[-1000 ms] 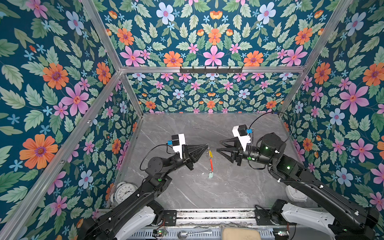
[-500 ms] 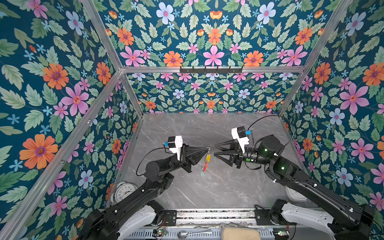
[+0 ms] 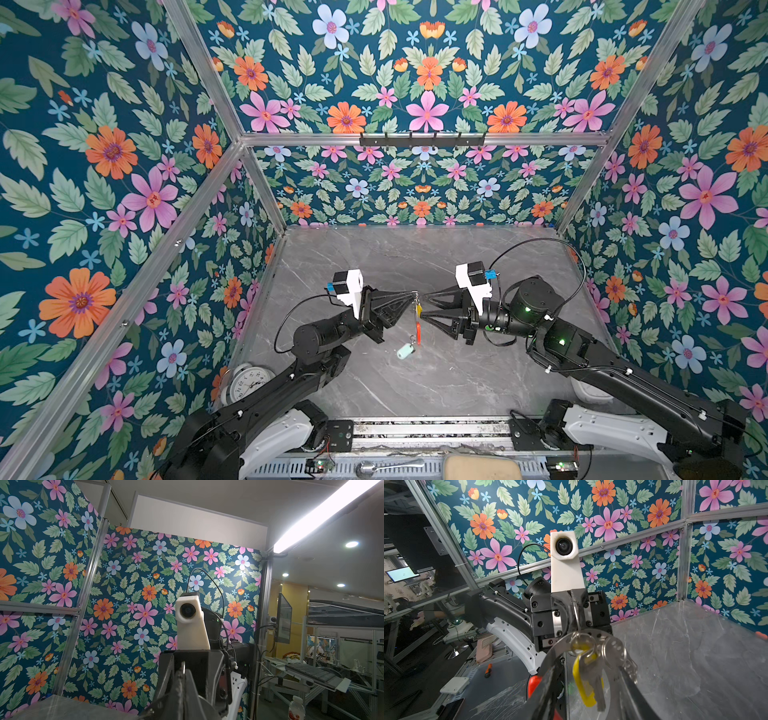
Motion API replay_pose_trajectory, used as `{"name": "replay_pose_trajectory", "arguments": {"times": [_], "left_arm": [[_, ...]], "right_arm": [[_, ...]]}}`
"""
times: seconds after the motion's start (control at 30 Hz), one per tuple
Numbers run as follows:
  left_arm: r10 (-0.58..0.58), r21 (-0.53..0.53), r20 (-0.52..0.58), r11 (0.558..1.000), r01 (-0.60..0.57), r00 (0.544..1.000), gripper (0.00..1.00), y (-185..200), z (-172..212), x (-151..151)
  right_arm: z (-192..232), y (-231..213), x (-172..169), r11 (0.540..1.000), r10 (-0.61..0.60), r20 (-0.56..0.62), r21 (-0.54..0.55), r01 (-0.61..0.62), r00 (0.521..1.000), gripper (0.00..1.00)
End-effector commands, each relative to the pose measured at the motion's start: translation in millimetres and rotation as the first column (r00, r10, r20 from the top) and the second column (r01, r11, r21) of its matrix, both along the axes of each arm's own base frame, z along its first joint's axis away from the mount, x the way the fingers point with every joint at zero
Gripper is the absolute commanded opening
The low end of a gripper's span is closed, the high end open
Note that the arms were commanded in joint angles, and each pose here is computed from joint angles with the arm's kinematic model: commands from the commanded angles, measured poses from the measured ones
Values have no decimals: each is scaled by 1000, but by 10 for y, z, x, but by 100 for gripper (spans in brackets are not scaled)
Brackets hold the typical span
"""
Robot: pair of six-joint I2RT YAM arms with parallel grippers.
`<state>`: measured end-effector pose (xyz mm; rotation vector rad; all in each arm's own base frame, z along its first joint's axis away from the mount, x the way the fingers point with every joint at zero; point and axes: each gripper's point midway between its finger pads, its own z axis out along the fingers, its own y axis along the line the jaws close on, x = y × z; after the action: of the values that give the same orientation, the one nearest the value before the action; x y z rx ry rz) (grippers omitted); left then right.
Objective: Remove the keys from the keyring
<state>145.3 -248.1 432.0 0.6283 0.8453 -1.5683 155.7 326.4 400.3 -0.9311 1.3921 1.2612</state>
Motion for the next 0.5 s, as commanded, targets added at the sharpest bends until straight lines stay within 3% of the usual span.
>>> {"name": "replay_pose_trajectory", "arguments": {"times": [0.0, 0.47], "left_arm": [[1, -46, 27, 999, 0, 1000, 0, 67, 91, -46], [-16, -57, 21, 998, 17, 1000, 0, 52, 87, -34]], "right_arm": [[75, 8, 34, 1000, -19, 31, 21, 18, 999, 41], [41, 107, 102, 1000, -23, 23, -5, 23, 999, 36]]}}
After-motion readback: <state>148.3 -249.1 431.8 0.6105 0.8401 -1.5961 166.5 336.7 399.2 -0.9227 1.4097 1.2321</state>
